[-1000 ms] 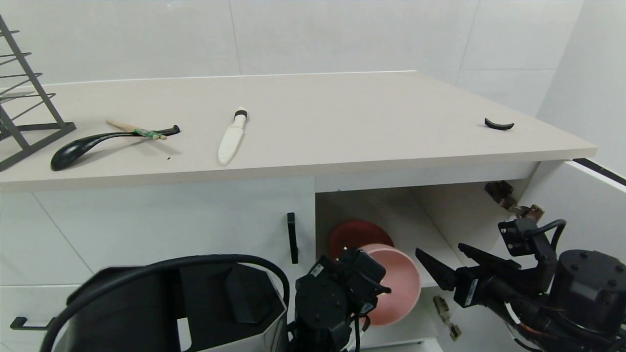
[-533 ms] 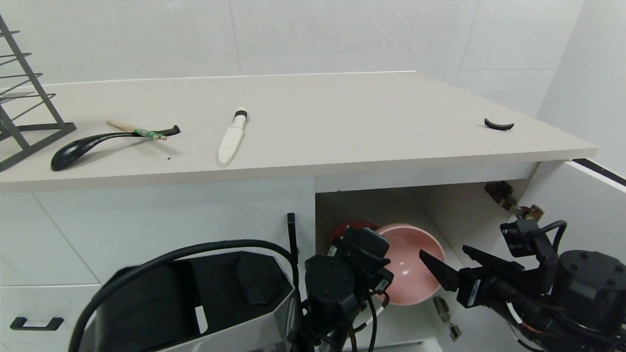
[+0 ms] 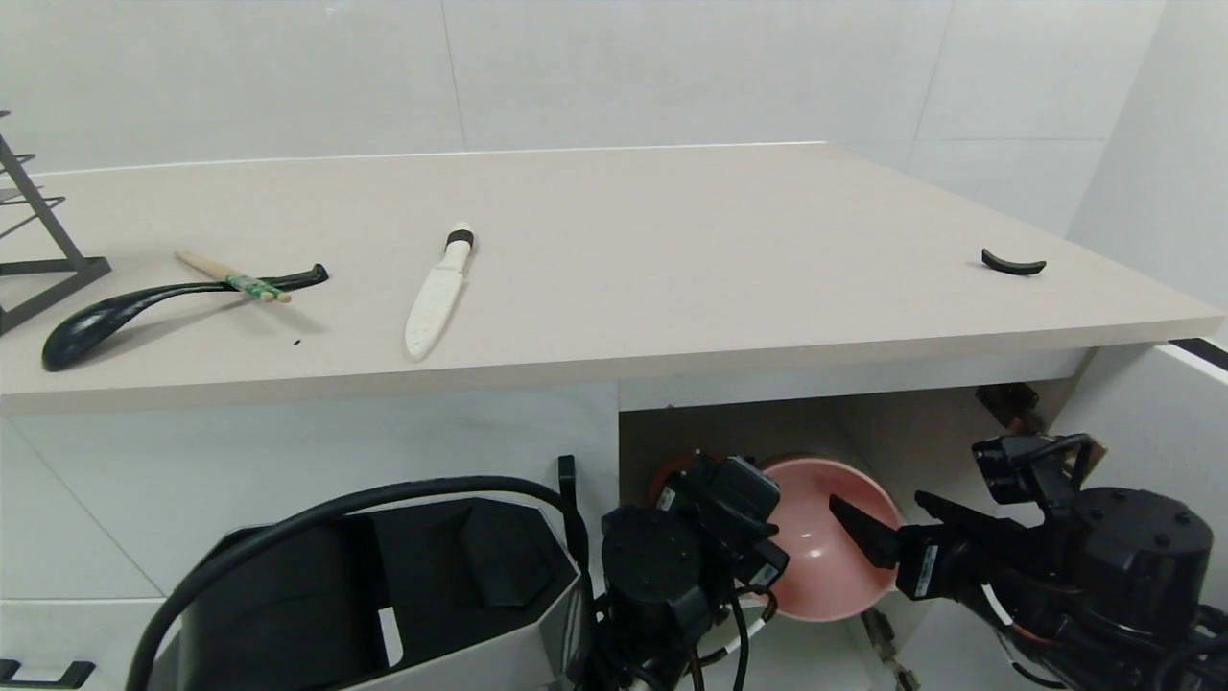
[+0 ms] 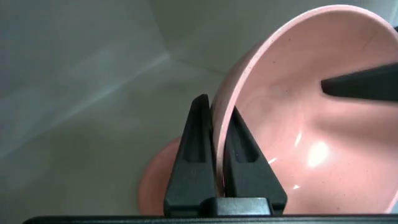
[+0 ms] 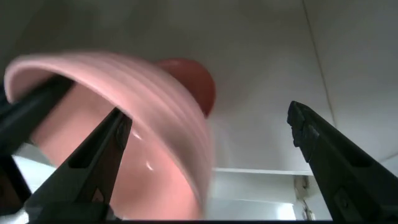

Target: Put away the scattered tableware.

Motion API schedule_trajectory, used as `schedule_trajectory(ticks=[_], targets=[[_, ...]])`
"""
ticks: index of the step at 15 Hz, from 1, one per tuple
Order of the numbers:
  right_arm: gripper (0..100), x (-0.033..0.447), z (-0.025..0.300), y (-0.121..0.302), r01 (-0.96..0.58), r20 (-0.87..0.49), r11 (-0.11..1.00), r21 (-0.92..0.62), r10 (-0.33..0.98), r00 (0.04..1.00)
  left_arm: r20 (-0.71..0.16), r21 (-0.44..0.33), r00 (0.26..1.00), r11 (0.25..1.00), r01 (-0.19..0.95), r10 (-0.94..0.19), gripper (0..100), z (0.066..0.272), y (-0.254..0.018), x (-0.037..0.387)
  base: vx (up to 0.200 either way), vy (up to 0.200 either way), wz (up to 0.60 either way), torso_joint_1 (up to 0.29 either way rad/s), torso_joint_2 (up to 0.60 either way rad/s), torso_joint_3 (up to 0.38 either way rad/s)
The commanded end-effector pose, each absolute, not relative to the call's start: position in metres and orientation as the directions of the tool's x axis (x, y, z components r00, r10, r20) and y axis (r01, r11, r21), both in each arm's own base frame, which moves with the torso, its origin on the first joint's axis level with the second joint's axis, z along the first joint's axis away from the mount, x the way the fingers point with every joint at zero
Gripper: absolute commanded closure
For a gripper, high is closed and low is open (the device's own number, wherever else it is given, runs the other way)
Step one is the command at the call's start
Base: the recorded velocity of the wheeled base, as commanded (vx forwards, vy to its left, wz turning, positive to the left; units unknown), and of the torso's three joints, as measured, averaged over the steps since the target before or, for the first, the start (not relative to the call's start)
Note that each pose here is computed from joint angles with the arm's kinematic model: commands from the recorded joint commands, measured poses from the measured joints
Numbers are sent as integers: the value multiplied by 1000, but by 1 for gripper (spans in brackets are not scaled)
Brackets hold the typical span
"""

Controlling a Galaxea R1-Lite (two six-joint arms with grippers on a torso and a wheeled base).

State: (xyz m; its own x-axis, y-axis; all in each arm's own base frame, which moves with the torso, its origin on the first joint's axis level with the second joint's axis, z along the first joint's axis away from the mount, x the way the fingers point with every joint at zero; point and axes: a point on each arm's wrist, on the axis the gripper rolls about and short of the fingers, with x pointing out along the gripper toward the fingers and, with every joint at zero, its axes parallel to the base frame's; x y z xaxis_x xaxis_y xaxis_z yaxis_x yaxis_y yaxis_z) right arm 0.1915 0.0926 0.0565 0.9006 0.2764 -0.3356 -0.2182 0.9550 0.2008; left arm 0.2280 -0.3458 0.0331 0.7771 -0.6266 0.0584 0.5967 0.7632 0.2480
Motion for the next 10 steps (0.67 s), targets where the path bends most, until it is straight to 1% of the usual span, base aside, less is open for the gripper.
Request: schedule_trajectory(ticks=[1,5,6,10], targets=[[0,189,55,96,-235,-344,952,198,292,892,67,247,775,763,598,-629,100,37,-346,226,0,0,0,0,0,0],[0,188,54,97,-240,-351,951,196,296,888,67,247,770,758,604,-635,100,37,-348,224,0,0,0,0,0,0],[100,188,54,97,-240,-351,951,196,296,888,71,244,770,759,603,-634,100,39,-347,224,0,0,0,0,0,0],[100,184,54,105,-284,-347,938,197,338,875,74,233,770,761,605,-634,100,39,-348,224,0,0,0,0,0,0]])
